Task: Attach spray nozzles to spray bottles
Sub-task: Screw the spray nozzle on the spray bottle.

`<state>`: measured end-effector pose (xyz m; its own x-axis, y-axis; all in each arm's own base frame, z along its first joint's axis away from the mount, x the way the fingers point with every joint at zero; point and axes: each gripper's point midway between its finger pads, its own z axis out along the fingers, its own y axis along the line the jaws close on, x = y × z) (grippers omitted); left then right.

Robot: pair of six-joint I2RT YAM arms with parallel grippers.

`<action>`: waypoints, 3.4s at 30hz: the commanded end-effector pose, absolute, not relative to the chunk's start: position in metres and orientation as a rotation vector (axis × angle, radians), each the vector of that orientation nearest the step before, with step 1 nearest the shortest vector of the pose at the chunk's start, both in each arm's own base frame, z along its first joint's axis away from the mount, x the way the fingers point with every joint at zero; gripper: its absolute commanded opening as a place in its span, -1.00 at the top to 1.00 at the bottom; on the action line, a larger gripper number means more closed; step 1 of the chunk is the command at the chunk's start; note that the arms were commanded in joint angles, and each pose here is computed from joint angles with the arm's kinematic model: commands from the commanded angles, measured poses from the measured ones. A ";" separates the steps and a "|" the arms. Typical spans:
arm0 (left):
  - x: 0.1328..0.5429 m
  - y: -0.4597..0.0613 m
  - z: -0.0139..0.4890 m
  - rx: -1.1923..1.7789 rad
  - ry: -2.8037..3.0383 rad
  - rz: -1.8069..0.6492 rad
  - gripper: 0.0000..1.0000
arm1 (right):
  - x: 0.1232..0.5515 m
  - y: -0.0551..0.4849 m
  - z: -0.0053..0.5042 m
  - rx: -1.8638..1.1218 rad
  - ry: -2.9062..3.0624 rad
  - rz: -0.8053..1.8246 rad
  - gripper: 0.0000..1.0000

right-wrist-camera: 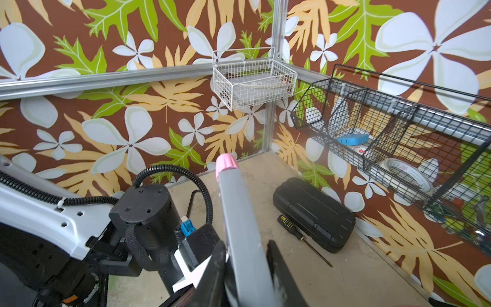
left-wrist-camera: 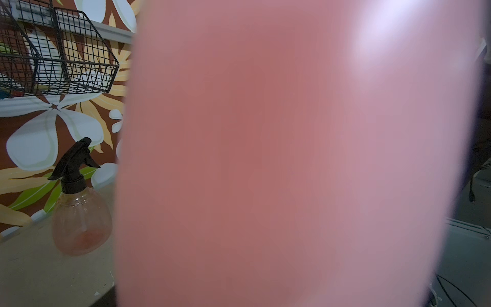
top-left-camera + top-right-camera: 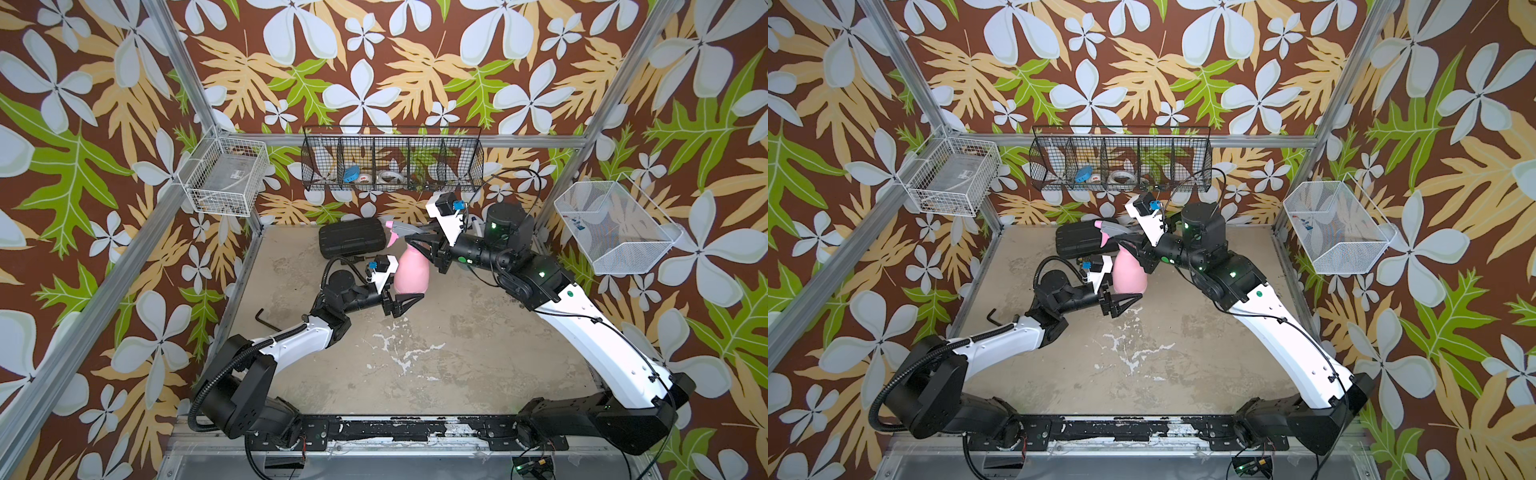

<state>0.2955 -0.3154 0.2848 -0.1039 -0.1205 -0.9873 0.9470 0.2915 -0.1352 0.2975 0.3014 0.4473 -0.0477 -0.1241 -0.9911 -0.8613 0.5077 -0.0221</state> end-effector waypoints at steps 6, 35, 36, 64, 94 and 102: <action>0.294 -0.308 0.324 0.769 1.205 -1.148 0.03 | 0.299 0.297 0.454 -0.697 1.461 0.872 1.00; 0.358 -0.276 0.355 0.427 1.192 -0.865 0.07 | 0.365 0.282 0.367 -0.271 1.869 0.404 1.00; 0.360 -0.274 0.357 0.410 1.188 -0.856 0.07 | 0.367 0.280 0.362 -0.240 1.880 0.384 1.00; 0.347 -0.276 0.338 0.410 1.112 -0.760 -0.01 | 0.374 0.287 0.345 -0.045 1.999 0.170 0.88; 0.345 -0.291 0.324 0.451 1.086 -0.851 0.03 | 0.330 0.316 0.412 -0.426 1.856 0.452 -0.48; 0.345 -0.293 0.317 0.460 1.112 -0.857 0.03 | 0.300 0.300 0.444 -0.576 1.771 0.495 -0.67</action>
